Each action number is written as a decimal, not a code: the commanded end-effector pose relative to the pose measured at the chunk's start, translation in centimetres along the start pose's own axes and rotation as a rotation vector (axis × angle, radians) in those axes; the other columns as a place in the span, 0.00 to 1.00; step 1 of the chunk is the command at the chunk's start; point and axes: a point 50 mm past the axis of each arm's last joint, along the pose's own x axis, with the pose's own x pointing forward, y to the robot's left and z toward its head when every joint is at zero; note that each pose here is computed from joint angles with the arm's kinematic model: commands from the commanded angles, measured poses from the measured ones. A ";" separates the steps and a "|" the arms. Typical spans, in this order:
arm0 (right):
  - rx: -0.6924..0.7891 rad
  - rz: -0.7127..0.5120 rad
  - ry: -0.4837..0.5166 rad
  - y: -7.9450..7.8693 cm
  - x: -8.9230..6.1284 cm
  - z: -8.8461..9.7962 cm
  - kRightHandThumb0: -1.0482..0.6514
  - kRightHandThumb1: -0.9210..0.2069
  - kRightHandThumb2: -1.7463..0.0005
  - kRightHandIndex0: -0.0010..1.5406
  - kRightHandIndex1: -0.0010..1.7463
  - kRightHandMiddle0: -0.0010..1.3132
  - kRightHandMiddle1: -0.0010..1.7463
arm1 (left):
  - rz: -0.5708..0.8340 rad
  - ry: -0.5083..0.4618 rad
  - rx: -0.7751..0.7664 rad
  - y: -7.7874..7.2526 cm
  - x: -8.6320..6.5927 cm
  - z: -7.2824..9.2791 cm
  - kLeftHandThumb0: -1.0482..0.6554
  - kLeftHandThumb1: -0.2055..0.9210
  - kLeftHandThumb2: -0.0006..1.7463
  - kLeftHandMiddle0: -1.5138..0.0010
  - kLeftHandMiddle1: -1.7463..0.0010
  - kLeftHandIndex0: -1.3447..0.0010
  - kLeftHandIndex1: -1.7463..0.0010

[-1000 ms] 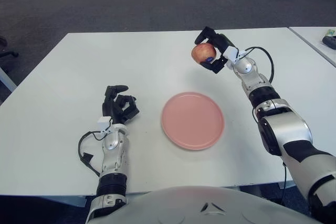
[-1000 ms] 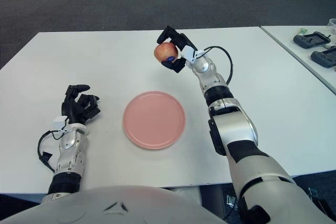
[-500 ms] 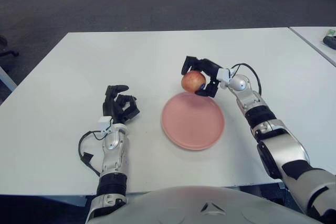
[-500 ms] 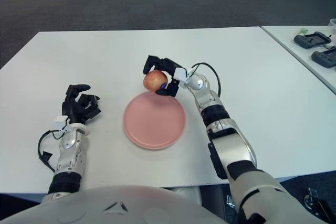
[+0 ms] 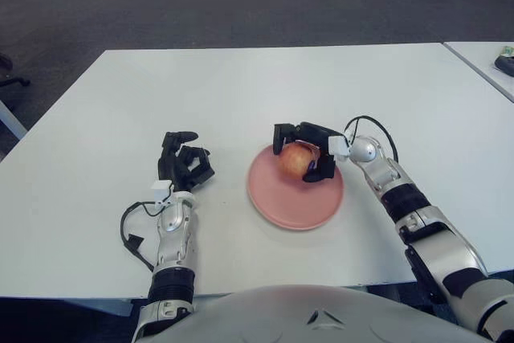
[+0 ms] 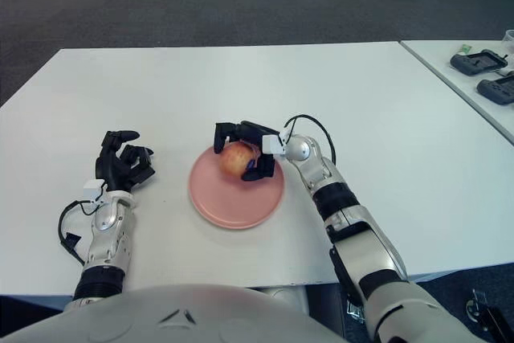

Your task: Put the apple into the plate.

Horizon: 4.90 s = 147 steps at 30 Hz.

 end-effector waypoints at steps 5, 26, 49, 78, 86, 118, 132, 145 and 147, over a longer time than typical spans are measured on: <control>-0.067 0.073 -0.003 0.2 -0.3 0.7 0.62 0.80 0.07 0.57 0.93 0.46 1.00 | 0.023 0.075 0.002 0.4 -0.6 -1.3 0.61 0.50 0.73 0.63 0.00 0.69 0.04; -0.341 0.170 -0.014 2.1 -1.0 0.8 0.62 0.75 0.10 0.52 0.98 0.44 0.99 | 0.012 0.075 0.009 0.4 -0.7 -1.3 0.61 0.48 0.75 0.62 0.00 0.70 0.02; -0.494 0.050 -0.120 0.8 -1.7 2.6 0.22 0.41 0.49 0.00 0.20 0.00 0.44 | 0.008 0.075 0.019 0.3 -0.6 -1.3 0.61 0.47 0.75 0.61 0.00 0.68 0.03; -0.513 -0.139 -0.262 -2.1 -2.3 4.7 0.02 0.00 0.78 0.00 0.00 0.00 0.00 | 0.022 0.078 0.020 0.2 -0.5 -1.3 0.61 0.46 0.77 0.60 0.00 0.71 0.01; -0.508 -0.209 -0.286 -3.0 -2.7 5.6 0.01 0.00 0.80 0.00 0.00 0.00 0.00 | 0.019 0.075 0.018 0.2 -0.5 -1.2 0.61 0.48 0.76 0.61 0.00 0.72 0.00; 0.105 -1.154 -0.341 -3.5 -5.6 4.8 0.28 0.10 0.49 0.09 0.51 0.01 0.71 | -0.009 0.056 0.040 -0.2 -0.2 -1.1 0.61 0.44 0.78 0.59 0.00 0.69 0.01; 0.309 -1.435 -0.198 -2.1 -7.7 1.8 0.36 0.12 0.39 0.23 0.63 0.07 0.80 | -0.003 0.058 0.024 -0.2 -0.2 -1.1 0.61 0.43 0.77 0.59 0.00 0.66 0.04; 0.338 -1.436 0.012 0.3 -8.8 -0.8 0.38 0.11 0.37 0.27 0.66 0.12 0.86 | -0.003 0.064 0.019 -0.2 -0.1 -1.2 0.61 0.47 0.74 0.62 0.00 0.66 0.04; 0.348 -1.430 0.037 0.5 -8.6 -1.1 0.38 0.10 0.37 0.27 0.67 0.13 0.87 | -0.007 0.063 0.020 -0.3 -0.1 -1.1 0.61 0.48 0.74 0.63 0.00 0.68 0.03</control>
